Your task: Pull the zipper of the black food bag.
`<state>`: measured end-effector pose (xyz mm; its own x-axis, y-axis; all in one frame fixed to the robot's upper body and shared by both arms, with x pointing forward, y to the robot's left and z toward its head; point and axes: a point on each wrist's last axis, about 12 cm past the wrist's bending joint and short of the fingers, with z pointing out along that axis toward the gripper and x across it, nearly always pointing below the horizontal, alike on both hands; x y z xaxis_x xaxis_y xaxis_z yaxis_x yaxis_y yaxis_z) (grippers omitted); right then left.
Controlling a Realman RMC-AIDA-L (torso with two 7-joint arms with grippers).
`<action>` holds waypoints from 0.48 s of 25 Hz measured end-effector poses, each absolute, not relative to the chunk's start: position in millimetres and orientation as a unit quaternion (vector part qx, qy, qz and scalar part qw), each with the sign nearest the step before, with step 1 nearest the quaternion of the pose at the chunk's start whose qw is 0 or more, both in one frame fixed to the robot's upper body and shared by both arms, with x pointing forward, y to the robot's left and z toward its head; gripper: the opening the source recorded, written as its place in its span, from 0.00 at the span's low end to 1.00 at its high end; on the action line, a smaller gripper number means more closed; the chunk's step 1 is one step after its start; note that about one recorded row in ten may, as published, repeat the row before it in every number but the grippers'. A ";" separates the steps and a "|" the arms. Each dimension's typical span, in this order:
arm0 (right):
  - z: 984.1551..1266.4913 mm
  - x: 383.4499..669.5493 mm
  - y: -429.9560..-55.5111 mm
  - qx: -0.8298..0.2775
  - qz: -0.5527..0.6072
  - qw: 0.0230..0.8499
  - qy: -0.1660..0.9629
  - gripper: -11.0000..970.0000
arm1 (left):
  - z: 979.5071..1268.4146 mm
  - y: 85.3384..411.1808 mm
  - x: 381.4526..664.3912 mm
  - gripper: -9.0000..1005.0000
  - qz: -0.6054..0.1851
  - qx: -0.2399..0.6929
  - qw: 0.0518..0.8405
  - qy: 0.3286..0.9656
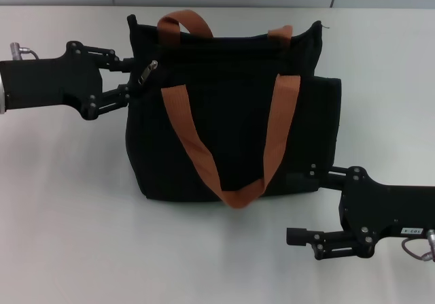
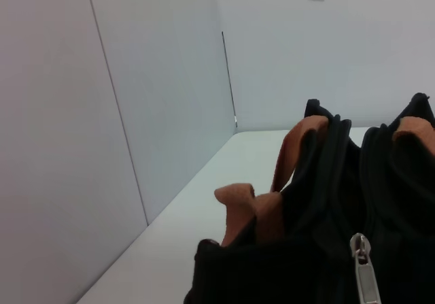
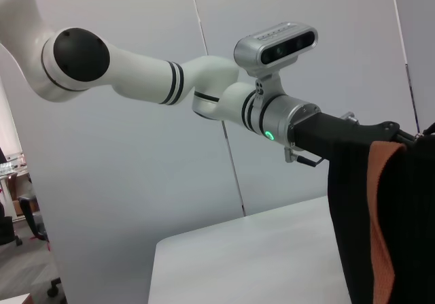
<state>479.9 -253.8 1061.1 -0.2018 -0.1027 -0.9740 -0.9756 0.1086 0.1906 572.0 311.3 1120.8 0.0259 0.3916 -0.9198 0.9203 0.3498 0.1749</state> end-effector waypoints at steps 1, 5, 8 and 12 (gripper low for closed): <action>1061.1 479.9 -253.9 -0.450 0.493 0.443 0.598 0.86 | 1120.7 311.0 571.6 0.49 -0.263 0.507 0.506 0.646; 1061.1 479.9 -253.9 -0.450 0.493 0.443 0.599 0.86 | 1121.5 310.1 570.4 0.32 -0.268 0.508 0.507 0.643; 1061.1 479.9 -253.9 -0.450 0.493 0.443 0.599 0.86 | 1122.3 309.9 569.9 0.19 -0.271 0.509 0.508 0.640; 1061.1 479.9 -253.9 -0.450 0.493 0.443 0.599 0.86 | 1123.5 309.5 568.6 0.10 -0.274 0.513 0.509 0.634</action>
<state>479.9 -253.9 1061.1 -0.2019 -0.1023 -0.9741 -0.9756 0.1092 0.1907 568.6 309.5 1123.5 0.0460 0.3714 -0.9274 0.9304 0.3221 0.1751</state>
